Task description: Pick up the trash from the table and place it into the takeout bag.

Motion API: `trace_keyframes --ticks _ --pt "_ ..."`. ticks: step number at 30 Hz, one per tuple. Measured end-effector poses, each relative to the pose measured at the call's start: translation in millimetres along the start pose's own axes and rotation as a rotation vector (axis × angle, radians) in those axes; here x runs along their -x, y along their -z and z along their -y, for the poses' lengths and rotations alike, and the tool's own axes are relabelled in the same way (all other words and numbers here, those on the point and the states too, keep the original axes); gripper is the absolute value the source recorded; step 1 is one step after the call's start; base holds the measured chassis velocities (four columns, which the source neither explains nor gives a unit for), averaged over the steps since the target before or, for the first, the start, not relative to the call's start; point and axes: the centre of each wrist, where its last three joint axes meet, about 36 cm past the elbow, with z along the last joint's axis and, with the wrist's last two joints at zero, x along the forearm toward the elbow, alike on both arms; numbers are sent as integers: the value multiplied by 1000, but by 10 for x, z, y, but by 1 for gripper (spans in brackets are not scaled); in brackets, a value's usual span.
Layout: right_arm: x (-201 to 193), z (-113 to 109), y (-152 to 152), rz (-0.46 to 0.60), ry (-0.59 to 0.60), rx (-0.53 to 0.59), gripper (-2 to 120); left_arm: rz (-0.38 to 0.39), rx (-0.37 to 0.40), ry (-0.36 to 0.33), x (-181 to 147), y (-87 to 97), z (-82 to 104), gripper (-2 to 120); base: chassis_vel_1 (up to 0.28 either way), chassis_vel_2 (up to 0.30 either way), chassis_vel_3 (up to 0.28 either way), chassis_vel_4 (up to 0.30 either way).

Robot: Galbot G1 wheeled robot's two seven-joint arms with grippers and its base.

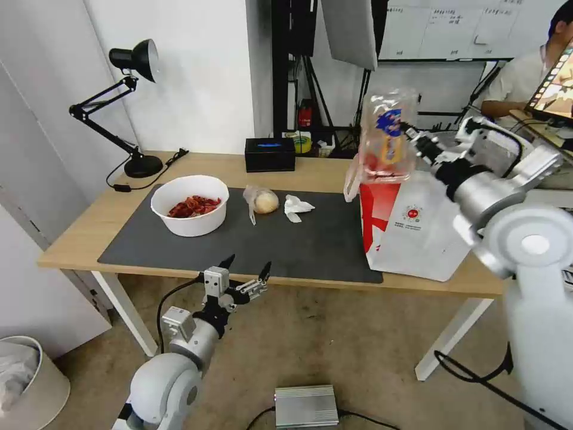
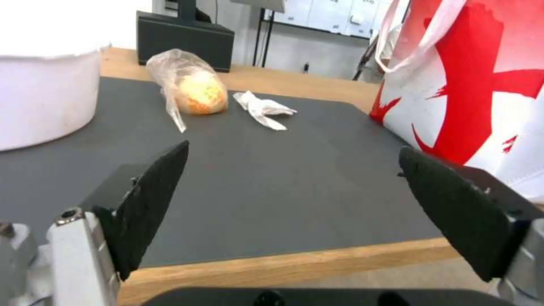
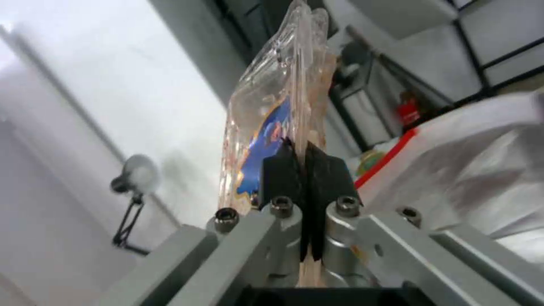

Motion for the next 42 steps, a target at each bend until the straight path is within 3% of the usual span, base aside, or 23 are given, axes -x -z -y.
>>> trace_keyframes --ticks 12,24,42 --pt "255 360 283 50 -121 5 0 -12 -7 2 -20 -39 -1 100 0 0 0 0" --pt "305 514 359 54 -178 -13 0 -17 -17 7 -50 -72 14 100 0 0 0 0" --pt "322 758 145 54 -226 -140 0 -11 -17 -4 -29 -58 24 100 0 0 0 0"
